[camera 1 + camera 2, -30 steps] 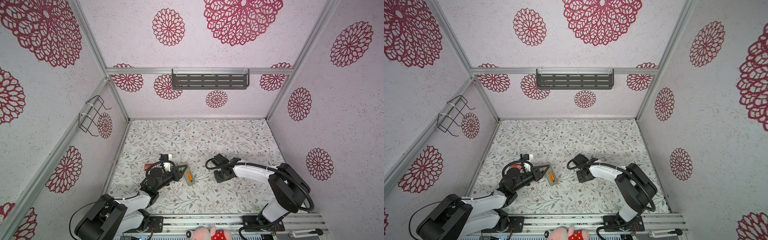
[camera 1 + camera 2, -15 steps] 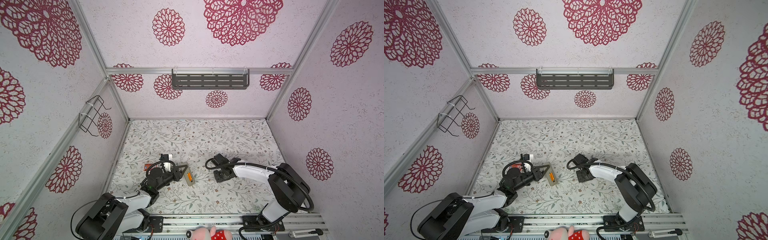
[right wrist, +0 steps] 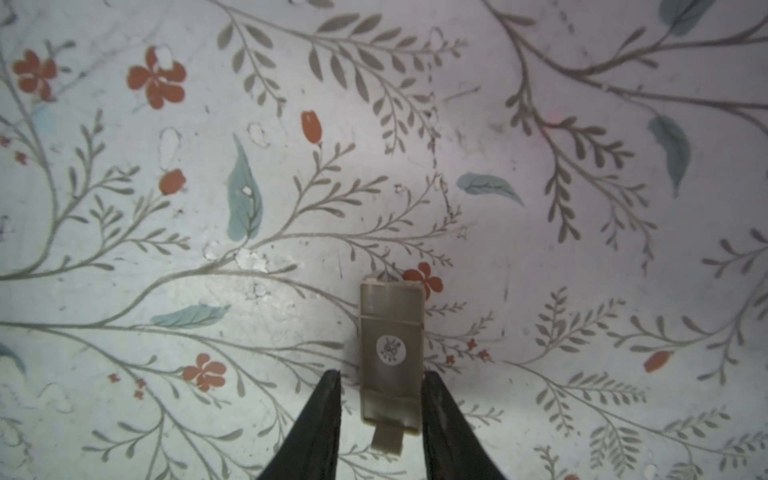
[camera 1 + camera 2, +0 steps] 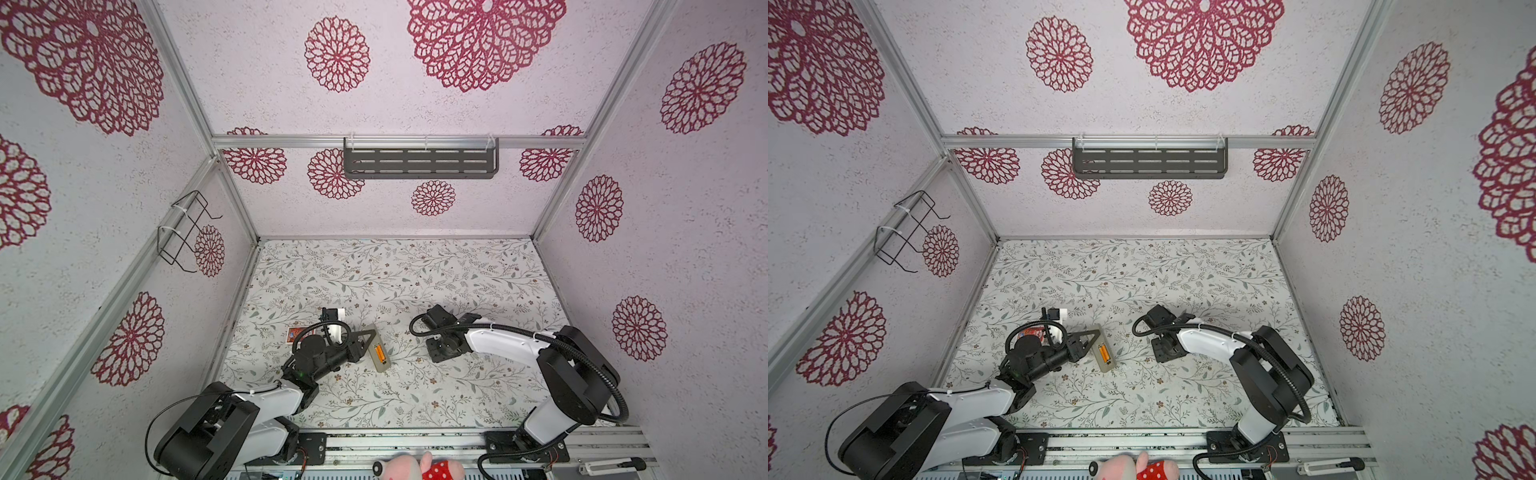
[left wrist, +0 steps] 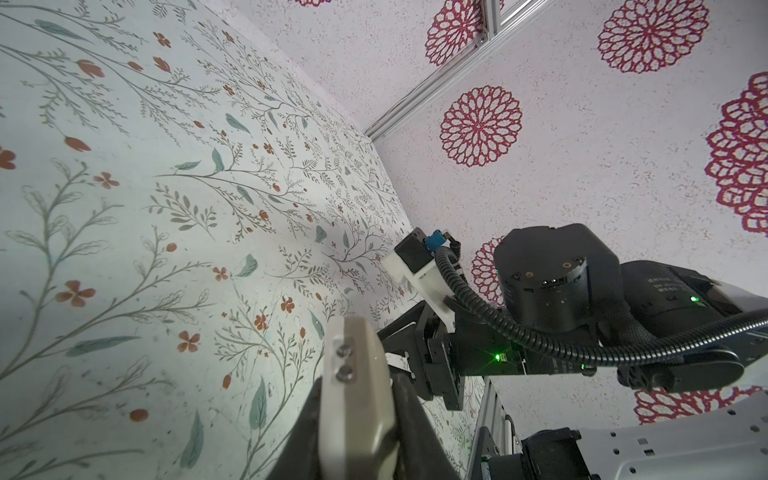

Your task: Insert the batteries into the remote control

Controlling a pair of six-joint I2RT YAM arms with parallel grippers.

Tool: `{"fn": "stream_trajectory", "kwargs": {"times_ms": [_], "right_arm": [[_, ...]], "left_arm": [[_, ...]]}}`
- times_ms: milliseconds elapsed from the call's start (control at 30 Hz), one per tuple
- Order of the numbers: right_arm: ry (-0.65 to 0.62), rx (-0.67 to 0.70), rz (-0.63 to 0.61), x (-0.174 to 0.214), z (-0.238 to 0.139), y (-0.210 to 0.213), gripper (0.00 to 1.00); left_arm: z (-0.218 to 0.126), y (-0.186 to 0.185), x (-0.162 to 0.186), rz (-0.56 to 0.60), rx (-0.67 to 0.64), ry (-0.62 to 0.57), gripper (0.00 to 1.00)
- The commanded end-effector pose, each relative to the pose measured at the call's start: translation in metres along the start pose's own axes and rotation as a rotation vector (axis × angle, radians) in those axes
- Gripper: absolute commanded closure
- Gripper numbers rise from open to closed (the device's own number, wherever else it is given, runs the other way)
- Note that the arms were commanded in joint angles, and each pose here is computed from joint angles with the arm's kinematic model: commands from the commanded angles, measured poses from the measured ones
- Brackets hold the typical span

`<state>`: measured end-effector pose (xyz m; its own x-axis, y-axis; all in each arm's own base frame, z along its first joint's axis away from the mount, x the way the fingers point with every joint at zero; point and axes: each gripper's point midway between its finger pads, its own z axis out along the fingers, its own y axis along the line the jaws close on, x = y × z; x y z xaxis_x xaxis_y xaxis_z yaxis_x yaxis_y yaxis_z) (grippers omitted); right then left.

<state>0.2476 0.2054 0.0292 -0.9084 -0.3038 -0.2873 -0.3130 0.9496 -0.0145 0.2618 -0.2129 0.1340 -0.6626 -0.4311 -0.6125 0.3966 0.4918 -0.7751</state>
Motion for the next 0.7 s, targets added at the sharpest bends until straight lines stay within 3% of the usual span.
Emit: {"fn": "stream_trajectory", "kwargs": {"times_ms": [0,667], "right_arm": [[0.000,0.018,-0.013,-0.001,-0.003,-0.001,0.65],[0.036,0.034,-0.006,0.012,0.013,-0.007,0.65]], "left_arm": [[0.001,-0.011,-0.009,0.019,0.044,-0.027,1.00],[0.001,-0.010,-0.009,0.019,0.043,-0.027,1.00]]}}
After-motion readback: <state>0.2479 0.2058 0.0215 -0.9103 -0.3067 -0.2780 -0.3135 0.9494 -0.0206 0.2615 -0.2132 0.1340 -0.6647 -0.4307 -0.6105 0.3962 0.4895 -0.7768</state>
